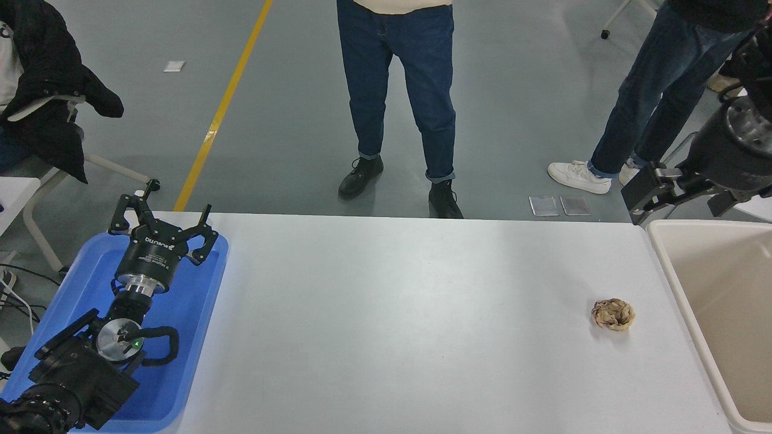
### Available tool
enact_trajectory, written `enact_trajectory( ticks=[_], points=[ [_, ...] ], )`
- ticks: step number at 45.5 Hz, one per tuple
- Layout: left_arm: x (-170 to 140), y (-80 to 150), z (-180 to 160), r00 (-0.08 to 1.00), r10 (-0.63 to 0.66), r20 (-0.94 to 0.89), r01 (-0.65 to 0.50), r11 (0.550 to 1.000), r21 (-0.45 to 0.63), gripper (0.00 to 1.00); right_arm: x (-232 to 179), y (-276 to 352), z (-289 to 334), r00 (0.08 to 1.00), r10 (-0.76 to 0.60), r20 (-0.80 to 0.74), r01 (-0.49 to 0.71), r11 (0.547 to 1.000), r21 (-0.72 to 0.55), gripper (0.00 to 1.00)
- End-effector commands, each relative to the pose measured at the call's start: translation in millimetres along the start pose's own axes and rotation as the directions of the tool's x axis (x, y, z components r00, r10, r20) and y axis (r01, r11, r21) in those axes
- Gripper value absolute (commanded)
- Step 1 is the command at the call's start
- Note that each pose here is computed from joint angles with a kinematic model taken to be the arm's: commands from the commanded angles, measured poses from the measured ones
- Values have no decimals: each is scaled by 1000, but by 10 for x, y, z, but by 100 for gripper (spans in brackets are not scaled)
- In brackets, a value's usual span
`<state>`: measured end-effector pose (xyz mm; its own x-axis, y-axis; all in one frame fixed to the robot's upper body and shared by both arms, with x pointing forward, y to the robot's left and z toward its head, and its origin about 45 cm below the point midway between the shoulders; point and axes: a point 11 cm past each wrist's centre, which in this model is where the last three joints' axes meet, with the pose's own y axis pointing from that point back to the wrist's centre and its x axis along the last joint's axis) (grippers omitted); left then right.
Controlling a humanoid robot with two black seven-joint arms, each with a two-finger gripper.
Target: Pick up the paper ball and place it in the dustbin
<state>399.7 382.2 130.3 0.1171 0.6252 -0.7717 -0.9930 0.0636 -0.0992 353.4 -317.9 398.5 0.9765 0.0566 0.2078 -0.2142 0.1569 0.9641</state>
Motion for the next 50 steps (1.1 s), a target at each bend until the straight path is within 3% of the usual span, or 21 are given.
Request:
enact_trajectory(
  ticks=[1,30,50],
  points=[
    [7,9,-3,1000,2,0,-2,1000,-1,100,-6,-24,-1,1000,-6,1,6,1000,2,100],
    [14,12,5,1000,4,1,-4,1000,-1,100,-24,-70,-11,1000,-19,-3,19,1000,1,100],
    [5,4,8,1000,1,0,-1,1000,-3,100,-173,-332,79,995,-92,29,92,996,15,100]
  ],
)
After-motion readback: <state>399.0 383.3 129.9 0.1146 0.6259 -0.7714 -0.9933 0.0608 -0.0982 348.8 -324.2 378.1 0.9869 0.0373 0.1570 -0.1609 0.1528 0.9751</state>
